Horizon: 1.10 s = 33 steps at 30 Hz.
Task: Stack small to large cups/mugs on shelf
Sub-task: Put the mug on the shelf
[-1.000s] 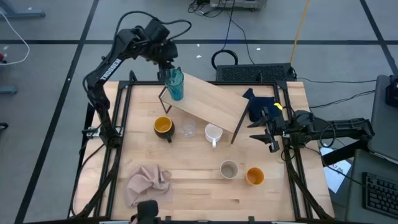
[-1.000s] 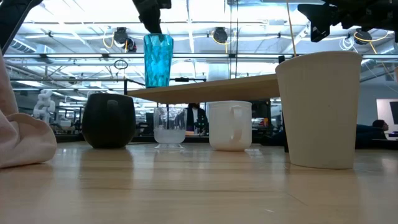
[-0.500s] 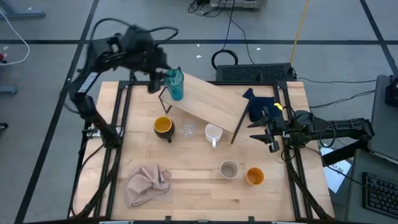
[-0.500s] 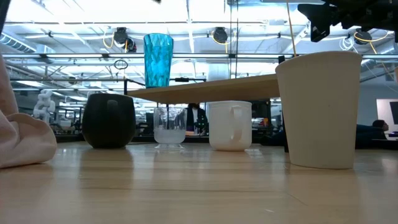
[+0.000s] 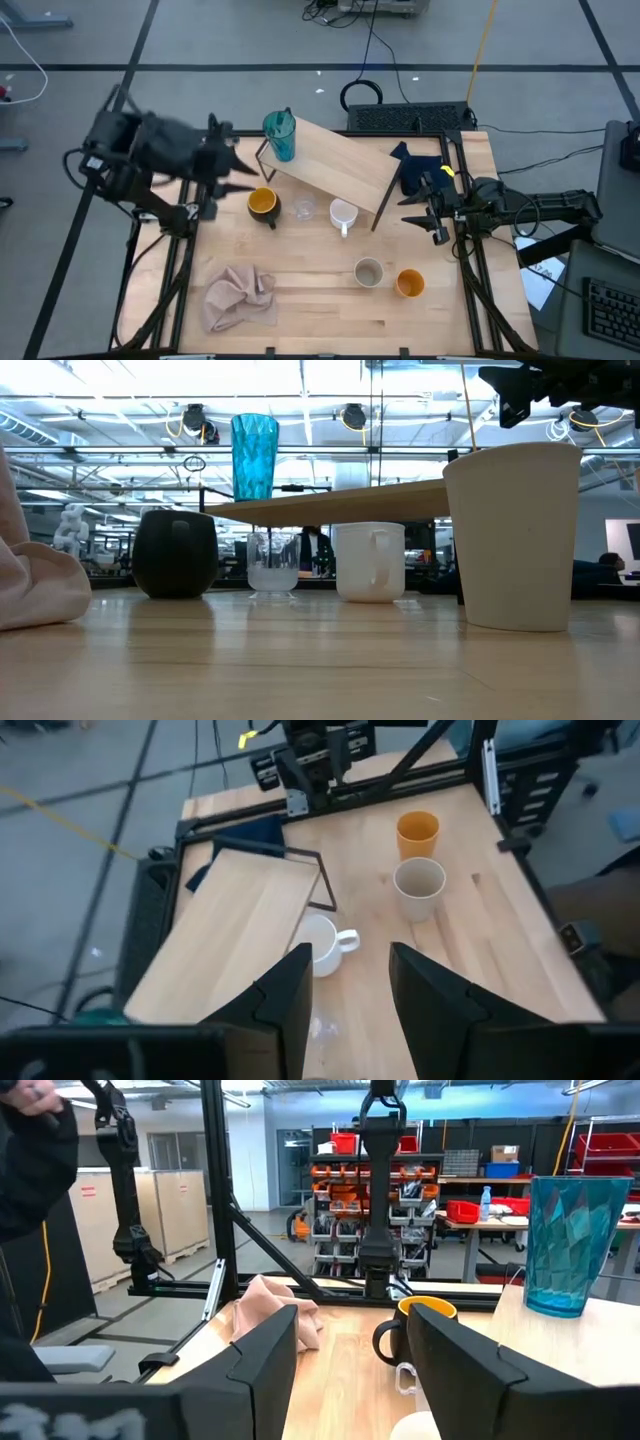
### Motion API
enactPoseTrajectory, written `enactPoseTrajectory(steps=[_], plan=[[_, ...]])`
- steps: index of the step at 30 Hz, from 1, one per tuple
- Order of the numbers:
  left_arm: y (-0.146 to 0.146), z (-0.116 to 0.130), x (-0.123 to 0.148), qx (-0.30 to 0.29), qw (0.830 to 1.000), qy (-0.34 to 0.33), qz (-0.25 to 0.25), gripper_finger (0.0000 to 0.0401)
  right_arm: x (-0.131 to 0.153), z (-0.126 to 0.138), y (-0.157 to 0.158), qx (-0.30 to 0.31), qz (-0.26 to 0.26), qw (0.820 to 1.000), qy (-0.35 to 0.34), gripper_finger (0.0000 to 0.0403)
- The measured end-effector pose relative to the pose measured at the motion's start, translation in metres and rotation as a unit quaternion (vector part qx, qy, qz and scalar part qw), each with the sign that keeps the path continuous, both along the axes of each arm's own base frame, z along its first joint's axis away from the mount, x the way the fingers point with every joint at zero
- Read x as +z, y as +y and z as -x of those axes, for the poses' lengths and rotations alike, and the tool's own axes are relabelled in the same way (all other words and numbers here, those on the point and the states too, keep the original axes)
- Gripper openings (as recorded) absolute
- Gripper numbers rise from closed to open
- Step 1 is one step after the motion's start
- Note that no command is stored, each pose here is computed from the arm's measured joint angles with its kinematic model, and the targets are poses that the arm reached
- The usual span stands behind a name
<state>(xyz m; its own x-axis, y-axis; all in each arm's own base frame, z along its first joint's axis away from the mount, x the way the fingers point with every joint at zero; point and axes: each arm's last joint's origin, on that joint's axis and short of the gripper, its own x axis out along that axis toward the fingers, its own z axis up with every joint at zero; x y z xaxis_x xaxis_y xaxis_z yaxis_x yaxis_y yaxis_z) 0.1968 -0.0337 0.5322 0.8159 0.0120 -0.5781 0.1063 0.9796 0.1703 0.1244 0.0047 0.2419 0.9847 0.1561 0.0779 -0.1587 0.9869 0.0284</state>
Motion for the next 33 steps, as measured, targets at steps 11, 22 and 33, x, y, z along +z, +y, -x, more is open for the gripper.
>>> enactPoseTrajectory(steps=[11,22,33], plan=[[-0.045,-0.047,-0.07,-0.02,0.998,0.049,-0.016,0.0136,-0.001,0.0,0.0,0.0,0.0,1.0,0.005,0.0183],[-0.047,-0.094,-0.189,-0.007,0.999,-0.036,0.002,0.0136,-0.006,0.0,0.0,0.002,-0.017,0.999,0.031,0.0183],[-0.017,-0.079,-0.239,0.041,0.987,-0.155,0.013,0.0136,-0.005,0.0,0.0,0.003,-0.026,0.999,0.031,0.0183]])
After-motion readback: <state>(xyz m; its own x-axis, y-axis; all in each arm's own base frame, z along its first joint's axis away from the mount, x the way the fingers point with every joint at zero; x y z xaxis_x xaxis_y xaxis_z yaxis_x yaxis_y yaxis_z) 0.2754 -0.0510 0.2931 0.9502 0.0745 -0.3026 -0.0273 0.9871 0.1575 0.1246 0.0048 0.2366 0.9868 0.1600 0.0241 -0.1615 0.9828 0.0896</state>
